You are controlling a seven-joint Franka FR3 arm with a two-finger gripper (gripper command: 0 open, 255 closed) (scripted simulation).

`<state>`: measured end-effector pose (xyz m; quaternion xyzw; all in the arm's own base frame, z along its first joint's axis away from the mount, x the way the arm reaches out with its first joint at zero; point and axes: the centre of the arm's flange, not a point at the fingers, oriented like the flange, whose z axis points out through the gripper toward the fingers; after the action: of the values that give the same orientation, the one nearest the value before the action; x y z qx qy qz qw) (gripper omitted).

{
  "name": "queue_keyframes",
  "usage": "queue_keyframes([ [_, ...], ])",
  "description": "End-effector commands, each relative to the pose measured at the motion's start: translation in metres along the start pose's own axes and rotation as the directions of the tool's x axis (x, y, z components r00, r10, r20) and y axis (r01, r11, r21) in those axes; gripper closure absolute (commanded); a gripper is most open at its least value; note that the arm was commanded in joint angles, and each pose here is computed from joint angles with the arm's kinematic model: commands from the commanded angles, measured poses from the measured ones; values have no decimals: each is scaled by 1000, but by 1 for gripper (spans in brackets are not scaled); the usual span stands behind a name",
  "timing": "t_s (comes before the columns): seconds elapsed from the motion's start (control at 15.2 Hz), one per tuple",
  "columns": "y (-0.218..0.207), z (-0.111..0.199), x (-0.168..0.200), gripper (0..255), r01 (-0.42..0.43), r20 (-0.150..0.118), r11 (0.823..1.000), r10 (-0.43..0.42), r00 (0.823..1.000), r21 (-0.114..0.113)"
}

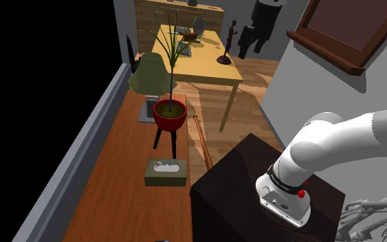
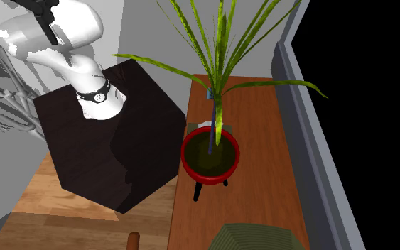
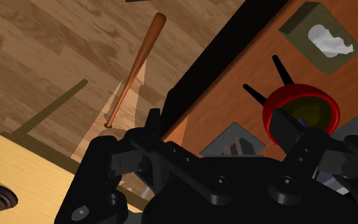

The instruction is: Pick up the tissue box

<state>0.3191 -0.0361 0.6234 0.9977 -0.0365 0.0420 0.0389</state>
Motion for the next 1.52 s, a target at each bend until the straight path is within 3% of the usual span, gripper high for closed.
queue_keyframes([
  [0.0,0,0,0,0,0,0,1000,0,1000,0],
  [0.33,-62,38,17,0,89,25,994,-87,996,-62],
  [0.73,-135,90,30,0,196,63,972,-189,980,-133],
  [1.06,-193,137,33,0,284,99,940,-269,958,-188],
  [1.45,-258,198,29,0,387,148,888,-359,921,-249],
])
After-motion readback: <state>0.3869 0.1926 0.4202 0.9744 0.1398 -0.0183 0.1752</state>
